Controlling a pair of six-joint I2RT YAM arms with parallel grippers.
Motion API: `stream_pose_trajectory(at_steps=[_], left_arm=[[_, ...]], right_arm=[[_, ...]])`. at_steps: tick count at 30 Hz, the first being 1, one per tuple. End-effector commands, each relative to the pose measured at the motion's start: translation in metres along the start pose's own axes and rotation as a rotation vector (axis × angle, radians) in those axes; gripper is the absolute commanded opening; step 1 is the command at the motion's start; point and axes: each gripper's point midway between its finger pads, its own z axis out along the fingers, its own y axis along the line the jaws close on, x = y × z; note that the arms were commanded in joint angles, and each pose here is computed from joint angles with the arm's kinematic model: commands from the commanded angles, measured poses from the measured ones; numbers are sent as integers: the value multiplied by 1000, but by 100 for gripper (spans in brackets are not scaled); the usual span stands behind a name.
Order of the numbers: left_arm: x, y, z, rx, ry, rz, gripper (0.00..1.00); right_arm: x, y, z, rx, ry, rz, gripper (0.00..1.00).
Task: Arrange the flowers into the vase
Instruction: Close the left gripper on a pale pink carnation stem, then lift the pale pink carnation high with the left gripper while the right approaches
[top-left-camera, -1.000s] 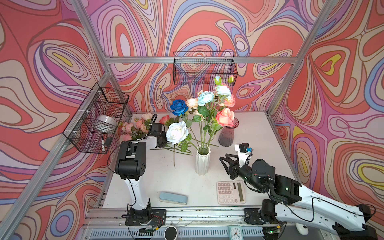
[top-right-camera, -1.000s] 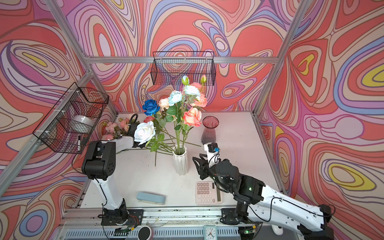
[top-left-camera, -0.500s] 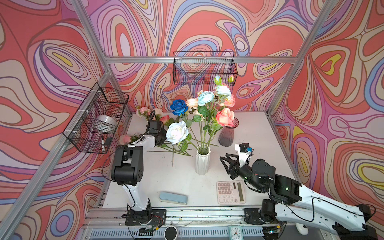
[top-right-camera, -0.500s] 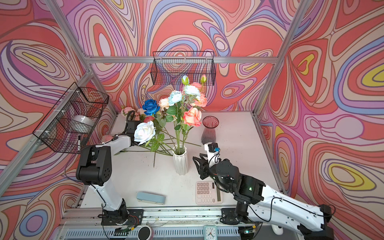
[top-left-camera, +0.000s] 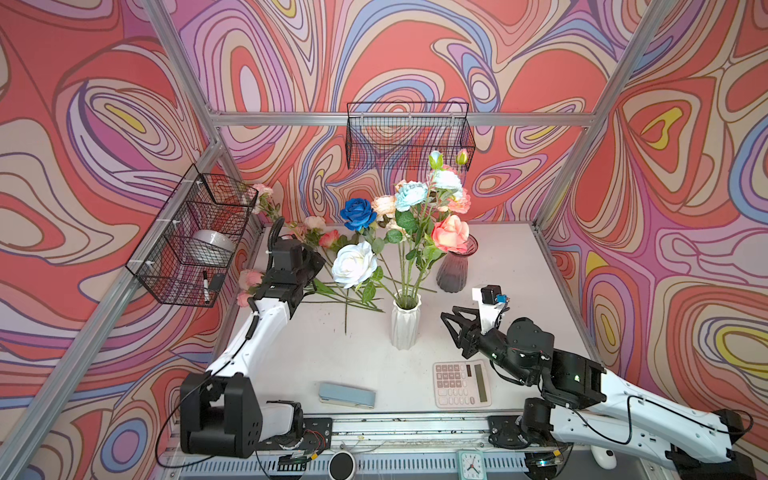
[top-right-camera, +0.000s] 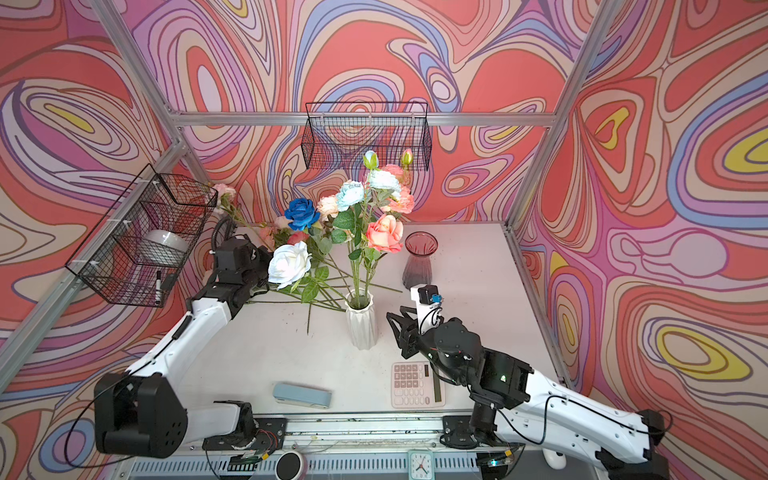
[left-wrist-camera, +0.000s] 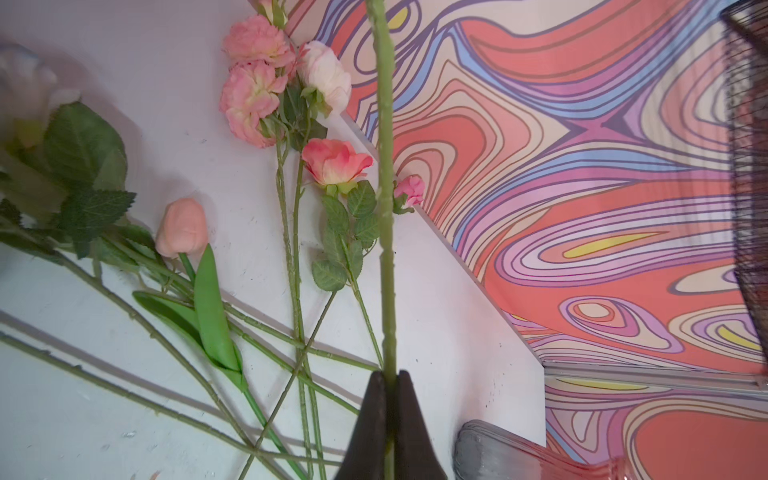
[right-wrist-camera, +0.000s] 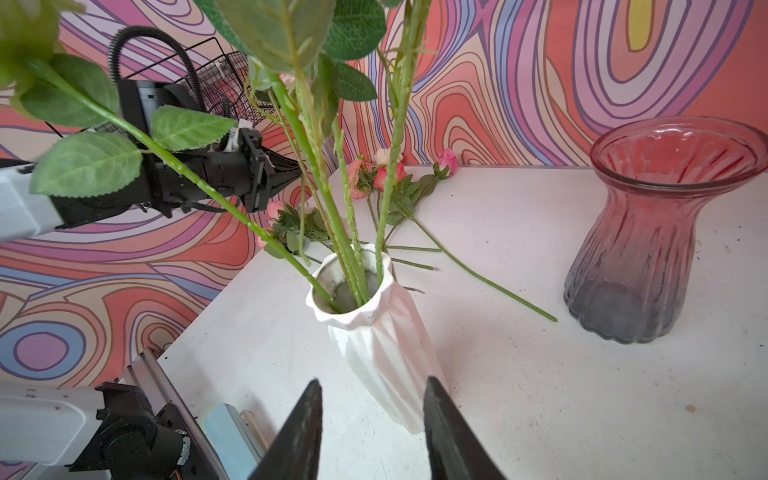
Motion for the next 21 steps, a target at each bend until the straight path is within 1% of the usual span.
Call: stream_pose_trajectory(at_steps=[1, 8, 14, 16, 21], left_arm=[[-8, -20, -40, 86, -61, 33, 0], [-4, -46, -136, 261, -126, 125, 0], [-2, -63, -217, 409, -186, 223, 0], [0, -70, -241, 462, -202, 262, 0], [13, -87, -291, 613, -194, 351, 0]], right_arm=[[-3, 0, -3, -2, -7, 3, 41], [-9, 6, -4, -29, -15, 12, 43], [-17, 19, -5, -89, -22, 20, 45], [-19, 23, -6, -110, -24, 23, 45], [-25, 43, -11, -202, -12, 3, 50]])
